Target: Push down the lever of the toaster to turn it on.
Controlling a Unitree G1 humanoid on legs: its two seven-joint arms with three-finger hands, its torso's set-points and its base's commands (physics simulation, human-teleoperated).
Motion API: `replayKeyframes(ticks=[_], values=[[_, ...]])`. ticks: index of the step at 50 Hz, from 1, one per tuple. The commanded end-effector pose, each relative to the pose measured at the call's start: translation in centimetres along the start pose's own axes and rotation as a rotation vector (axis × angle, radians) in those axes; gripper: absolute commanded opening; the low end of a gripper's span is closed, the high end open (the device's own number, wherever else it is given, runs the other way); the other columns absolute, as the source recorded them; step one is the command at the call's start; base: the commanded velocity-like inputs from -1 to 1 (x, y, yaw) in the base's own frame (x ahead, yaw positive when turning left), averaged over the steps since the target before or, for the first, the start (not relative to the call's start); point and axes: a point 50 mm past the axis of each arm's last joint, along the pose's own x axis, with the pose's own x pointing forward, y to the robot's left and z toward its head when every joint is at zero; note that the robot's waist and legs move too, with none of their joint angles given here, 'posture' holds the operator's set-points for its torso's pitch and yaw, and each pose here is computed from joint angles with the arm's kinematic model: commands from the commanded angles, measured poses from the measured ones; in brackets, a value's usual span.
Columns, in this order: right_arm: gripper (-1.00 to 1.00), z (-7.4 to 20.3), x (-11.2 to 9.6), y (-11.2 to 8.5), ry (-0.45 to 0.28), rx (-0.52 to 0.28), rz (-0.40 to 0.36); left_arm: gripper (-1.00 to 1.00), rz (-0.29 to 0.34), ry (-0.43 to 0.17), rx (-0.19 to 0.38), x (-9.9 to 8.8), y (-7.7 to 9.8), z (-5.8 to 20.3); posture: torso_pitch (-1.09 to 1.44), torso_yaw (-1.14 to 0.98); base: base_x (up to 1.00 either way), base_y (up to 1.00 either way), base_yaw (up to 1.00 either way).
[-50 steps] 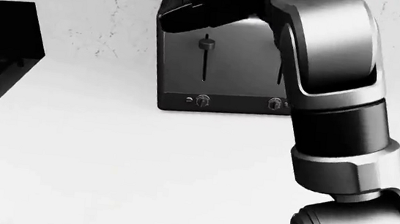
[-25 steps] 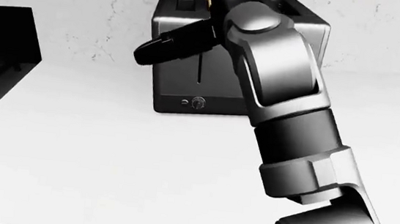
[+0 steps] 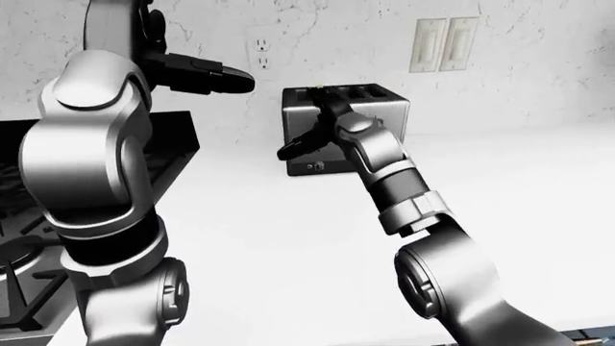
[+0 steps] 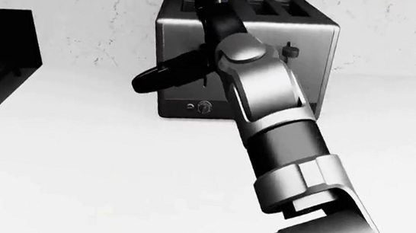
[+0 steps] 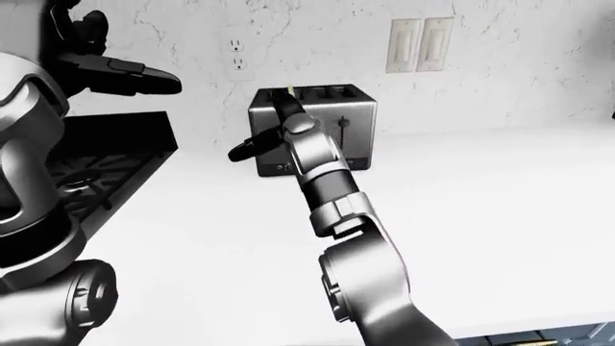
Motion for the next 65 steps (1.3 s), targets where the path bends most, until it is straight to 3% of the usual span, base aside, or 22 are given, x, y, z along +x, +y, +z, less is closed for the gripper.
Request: replayKeyframes(ticks=[1, 24, 49, 65], values=[[1.0, 2.6, -0.5, -0.2, -0.114, -0.017, -0.012, 1.0, 0.018, -0.073, 0.001, -0.3, 0.4, 1.5, -0.45, 0.0, 0.0, 0.0, 0.0], [1.0, -1.0, 1.1, 1.7, -0.047, -0.004, 0.034, 1.0, 0.018, -0.074, -0.005, -0.4, 0.4, 1.5, -0.45, 0.0, 0.0, 0.0, 0.0], [1.0, -7.7, 1.8, 3.3, 0.051, 0.03, 0.069, 1.0, 0.018, -0.079, -0.008, -0.6, 0.5, 1.7, -0.45, 0.0, 0.0, 0.0, 0.0], [1.0, -8.0, 1.8, 3.5, 0.063, 0.033, 0.076, 1.0, 0.019, -0.075, -0.002, -0.5, 0.6, 1.4, -0.45, 0.0, 0.0, 0.0, 0.0]])
